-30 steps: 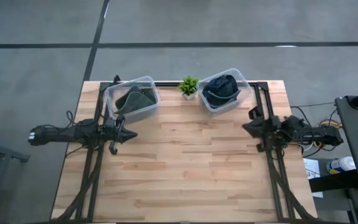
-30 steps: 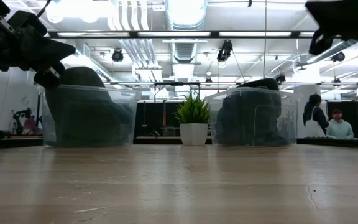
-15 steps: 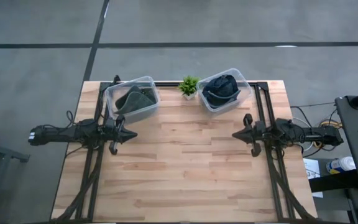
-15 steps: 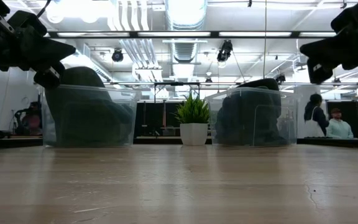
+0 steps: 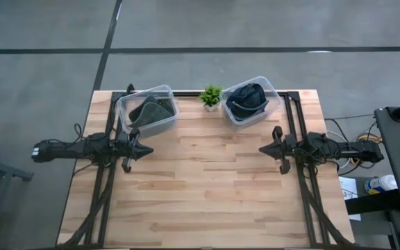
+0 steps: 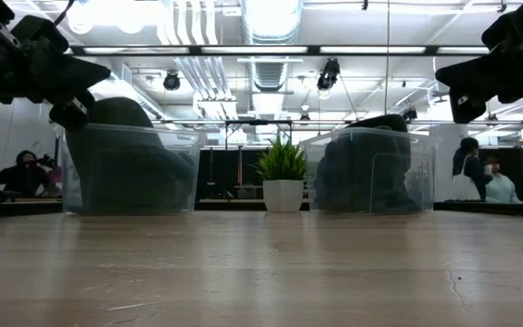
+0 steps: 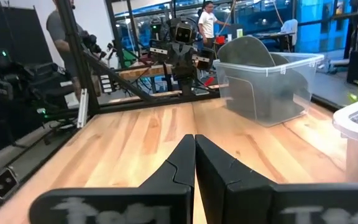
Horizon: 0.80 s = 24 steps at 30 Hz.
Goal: Pick & Place hat
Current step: Return to Home Position
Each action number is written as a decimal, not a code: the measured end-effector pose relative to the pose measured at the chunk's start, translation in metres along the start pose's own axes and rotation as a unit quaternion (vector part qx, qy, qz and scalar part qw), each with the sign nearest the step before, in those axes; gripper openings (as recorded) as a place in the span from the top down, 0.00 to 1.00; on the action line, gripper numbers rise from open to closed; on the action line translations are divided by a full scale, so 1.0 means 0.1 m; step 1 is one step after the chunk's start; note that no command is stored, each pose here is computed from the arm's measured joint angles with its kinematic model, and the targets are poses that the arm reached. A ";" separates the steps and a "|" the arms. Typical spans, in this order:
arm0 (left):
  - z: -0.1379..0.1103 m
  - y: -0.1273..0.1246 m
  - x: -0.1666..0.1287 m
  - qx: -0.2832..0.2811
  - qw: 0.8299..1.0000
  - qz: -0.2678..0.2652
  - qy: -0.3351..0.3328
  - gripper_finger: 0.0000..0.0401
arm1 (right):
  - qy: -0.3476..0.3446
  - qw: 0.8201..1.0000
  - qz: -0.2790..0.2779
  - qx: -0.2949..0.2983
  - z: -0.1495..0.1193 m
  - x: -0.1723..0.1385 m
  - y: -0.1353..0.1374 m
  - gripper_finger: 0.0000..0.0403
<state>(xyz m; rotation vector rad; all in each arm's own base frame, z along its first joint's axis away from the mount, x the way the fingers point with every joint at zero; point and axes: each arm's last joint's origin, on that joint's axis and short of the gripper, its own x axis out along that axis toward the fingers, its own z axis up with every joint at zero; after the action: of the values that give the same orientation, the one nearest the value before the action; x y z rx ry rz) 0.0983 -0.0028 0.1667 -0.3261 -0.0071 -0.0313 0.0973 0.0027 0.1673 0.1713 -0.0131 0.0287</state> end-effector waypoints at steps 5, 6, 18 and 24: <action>0.00 0.00 0.00 0.000 1.000 0.000 0.000 1.00 | 0.000 1.000 0.000 0.020 0.00 0.00 0.00 0.98; 0.00 0.00 0.00 0.000 1.000 0.000 0.000 1.00 | 0.000 1.000 0.000 0.019 0.00 0.00 0.00 0.98; 0.00 0.00 0.00 0.000 1.000 0.000 0.000 1.00 | 0.000 1.000 0.000 0.019 0.00 0.00 0.00 0.98; 0.00 0.00 0.00 0.000 1.000 0.000 0.000 1.00 | 0.000 1.000 0.000 0.019 0.00 0.00 0.00 0.98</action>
<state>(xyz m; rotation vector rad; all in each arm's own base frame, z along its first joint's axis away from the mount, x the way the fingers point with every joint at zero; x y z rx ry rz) 0.0983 -0.0028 0.1667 -0.3261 -0.0067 -0.0314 0.0973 0.0027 0.1673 0.2094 -0.0129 0.0290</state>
